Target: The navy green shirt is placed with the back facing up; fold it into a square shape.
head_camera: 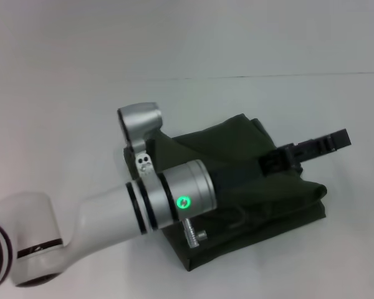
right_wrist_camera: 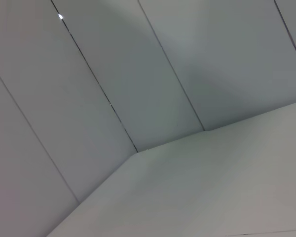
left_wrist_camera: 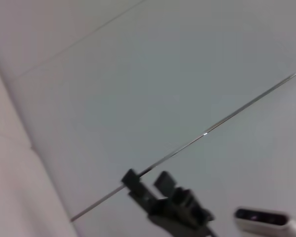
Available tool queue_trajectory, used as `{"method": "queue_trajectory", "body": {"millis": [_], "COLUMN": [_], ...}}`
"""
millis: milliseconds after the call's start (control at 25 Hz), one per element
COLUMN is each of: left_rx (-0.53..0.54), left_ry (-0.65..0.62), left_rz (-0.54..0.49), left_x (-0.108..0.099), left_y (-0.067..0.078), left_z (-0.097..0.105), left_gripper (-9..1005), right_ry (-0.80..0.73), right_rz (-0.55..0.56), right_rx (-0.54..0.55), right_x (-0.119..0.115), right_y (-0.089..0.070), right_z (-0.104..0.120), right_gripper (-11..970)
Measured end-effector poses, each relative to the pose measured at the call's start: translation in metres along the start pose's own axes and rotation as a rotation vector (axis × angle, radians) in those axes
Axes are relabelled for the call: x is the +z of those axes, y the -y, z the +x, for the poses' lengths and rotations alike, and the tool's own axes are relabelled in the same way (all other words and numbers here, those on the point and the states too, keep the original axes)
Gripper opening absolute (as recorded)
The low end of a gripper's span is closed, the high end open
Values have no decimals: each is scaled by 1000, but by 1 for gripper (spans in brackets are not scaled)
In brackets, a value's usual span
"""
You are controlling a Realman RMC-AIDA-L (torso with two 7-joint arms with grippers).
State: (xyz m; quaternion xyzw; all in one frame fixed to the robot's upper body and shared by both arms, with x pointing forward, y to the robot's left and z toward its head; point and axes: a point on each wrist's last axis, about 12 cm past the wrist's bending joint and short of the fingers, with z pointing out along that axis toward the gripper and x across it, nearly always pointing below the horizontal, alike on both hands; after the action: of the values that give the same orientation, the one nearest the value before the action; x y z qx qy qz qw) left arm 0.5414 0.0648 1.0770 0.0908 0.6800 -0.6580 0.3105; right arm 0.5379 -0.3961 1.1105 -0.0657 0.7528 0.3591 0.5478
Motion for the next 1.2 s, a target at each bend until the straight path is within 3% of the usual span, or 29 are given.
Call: {"method": "queue_trajectory", "body": {"millis": [200,480,840,1200], "left_rx": [35,165,398,604], "left_ry": [40,83,9,-108], "left_rz": [53,110,-25,-122], "left_x": [-17,-63,-132,-176], "left_y": [1,-1,-11,-12], "left_z": [-9,-28,-42,-34], "left_gripper": [910,910,909,911], "right_ry": [-37,-184,-203,-238], "right_rz": [-9,-89,-189,-233], "right_rx": [-18,-121,-145,-160], "right_x": [10,29,38,46], "right_y": [-1,-11,-27,-34], "right_z": [-2,3,15,20], "right_gripper": [809,808,803,797]}}
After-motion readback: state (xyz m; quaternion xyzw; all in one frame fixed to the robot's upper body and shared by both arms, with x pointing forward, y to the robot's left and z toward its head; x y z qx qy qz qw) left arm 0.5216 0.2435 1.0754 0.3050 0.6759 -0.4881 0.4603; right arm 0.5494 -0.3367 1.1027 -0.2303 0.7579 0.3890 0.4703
